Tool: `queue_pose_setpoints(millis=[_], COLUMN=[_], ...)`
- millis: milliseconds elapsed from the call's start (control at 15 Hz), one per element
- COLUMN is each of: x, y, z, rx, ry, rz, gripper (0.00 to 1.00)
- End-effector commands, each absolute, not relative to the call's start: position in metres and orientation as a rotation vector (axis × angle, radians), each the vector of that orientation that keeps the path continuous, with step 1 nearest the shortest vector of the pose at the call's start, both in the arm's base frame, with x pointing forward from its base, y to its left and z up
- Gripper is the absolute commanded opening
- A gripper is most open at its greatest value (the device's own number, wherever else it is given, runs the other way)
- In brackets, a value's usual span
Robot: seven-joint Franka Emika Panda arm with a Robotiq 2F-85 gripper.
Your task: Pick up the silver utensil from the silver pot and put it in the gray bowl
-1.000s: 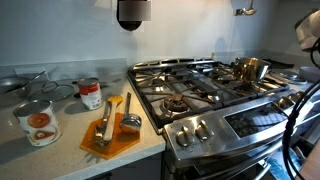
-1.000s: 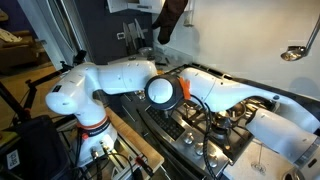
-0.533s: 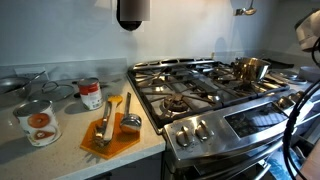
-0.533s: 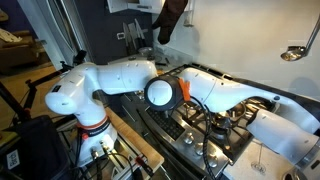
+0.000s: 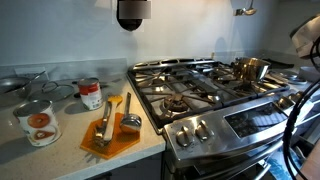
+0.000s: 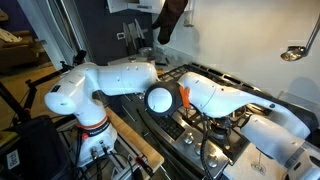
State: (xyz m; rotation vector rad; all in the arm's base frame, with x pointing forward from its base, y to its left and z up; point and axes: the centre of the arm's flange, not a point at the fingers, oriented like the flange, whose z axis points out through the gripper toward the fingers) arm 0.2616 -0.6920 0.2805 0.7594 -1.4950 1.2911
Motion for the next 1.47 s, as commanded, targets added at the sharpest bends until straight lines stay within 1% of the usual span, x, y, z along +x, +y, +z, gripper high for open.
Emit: queue_pose_setpoints(millis=[0, 867, 1400], x=[0.270, 0.251, 0.248], y=[-0.724, -0.751, -0.764], z=[0.267, 0.239, 0.230], rx=[0.684, 0.525, 0.417], ry=[-1.532, -1.821, -1.887], rz=[1.323, 1.348, 1.423], gripper=[0.01, 0.01, 0.01])
